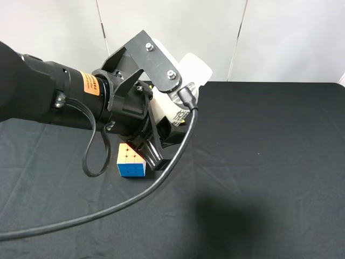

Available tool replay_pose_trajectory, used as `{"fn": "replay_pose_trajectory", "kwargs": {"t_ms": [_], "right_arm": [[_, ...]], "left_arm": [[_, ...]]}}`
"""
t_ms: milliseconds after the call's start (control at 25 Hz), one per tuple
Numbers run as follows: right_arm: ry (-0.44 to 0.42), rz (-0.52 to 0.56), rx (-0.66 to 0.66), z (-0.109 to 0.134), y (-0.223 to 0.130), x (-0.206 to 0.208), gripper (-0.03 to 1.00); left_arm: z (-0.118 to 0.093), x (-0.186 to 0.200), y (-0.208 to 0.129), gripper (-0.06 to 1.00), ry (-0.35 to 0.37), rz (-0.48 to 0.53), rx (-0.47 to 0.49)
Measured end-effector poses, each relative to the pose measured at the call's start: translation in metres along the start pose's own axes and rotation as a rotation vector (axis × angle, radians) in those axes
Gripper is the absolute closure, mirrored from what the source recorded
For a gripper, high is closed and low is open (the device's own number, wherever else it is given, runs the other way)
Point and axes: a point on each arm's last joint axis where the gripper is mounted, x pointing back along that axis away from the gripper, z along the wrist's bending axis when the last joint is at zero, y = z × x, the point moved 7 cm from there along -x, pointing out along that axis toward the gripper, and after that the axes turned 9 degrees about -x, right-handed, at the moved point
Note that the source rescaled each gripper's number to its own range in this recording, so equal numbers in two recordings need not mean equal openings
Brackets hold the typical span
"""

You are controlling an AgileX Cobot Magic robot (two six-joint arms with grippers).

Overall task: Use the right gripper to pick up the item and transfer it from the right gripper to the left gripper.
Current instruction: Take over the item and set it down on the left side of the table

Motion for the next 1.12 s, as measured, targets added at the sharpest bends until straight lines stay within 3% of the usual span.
{"fn": "replay_pose_trajectory", "kwargs": {"t_ms": [400,800,1120], "right_arm": [[-0.002,-0.037,-0.028,-0.008,-0.085,0.021,-0.03],[-0.004,-0.007,-0.064,-0.017,-0.160,0.001,-0.03],[-0.018,-0.087,-0.057,-0.025,-0.191,-0.017,-0.03]], "left_arm": [[0.000,0.000,0.000,0.91,0.000,0.000,0.000],[0.000,0.000,0.000,0.91,0.000,0.000,0.000],[0.000,0.000,0.000,0.91,0.000,0.000,0.000]]}}
